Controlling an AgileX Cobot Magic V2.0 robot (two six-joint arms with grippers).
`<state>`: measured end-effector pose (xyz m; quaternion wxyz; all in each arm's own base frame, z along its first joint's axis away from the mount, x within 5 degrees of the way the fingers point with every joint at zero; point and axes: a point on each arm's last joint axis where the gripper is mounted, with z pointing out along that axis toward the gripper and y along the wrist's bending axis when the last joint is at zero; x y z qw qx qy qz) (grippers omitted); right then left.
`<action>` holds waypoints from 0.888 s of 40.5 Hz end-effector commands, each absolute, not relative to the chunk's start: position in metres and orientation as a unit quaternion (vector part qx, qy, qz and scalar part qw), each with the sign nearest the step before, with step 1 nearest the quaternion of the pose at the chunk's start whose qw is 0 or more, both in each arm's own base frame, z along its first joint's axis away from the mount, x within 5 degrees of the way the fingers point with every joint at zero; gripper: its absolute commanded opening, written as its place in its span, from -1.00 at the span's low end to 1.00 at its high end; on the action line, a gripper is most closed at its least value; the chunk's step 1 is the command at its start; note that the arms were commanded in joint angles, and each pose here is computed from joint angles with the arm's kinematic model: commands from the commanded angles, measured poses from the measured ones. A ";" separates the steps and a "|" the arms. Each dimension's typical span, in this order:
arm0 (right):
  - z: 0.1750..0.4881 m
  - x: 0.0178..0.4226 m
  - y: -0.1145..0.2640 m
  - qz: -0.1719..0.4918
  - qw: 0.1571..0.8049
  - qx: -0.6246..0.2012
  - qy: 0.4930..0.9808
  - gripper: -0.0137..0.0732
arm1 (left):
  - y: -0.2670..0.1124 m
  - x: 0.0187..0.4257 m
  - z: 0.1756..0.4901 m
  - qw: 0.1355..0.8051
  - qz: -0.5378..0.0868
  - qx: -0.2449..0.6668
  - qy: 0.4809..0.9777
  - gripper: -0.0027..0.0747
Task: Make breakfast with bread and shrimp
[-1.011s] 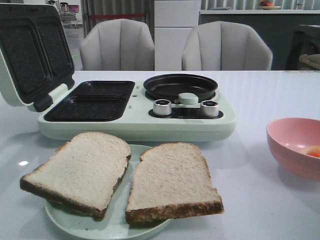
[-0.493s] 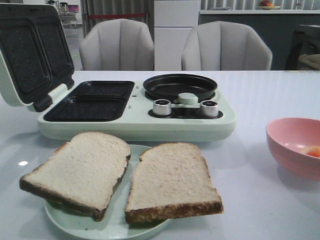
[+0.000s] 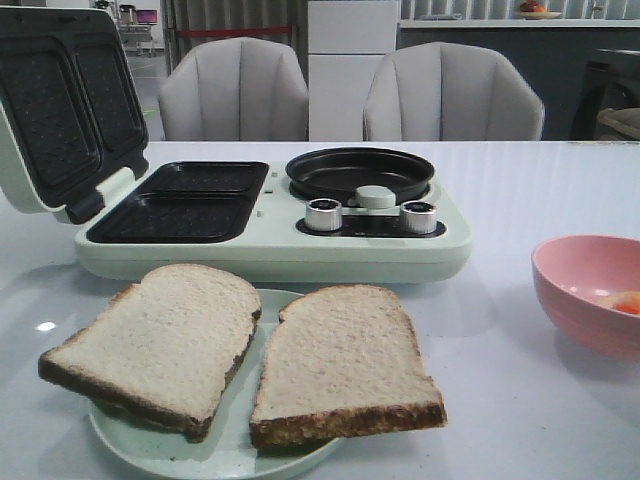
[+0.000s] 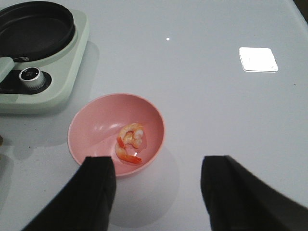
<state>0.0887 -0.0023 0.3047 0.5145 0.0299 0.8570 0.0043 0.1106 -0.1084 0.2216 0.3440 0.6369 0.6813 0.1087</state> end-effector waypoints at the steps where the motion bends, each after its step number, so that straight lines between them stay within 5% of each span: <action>1: 0.320 0.093 -0.003 0.000 0.559 0.027 0.829 0.48 | -0.122 0.115 0.221 0.385 0.147 0.655 0.634 0.35; 23: 0.320 0.093 -0.003 0.000 0.559 0.027 0.829 0.48 | -0.150 0.152 0.173 0.346 0.301 0.685 0.567 0.35; 36: 0.320 0.093 -0.003 0.000 0.559 0.027 0.829 0.48 | -0.157 0.171 0.157 0.351 0.330 0.672 0.562 0.35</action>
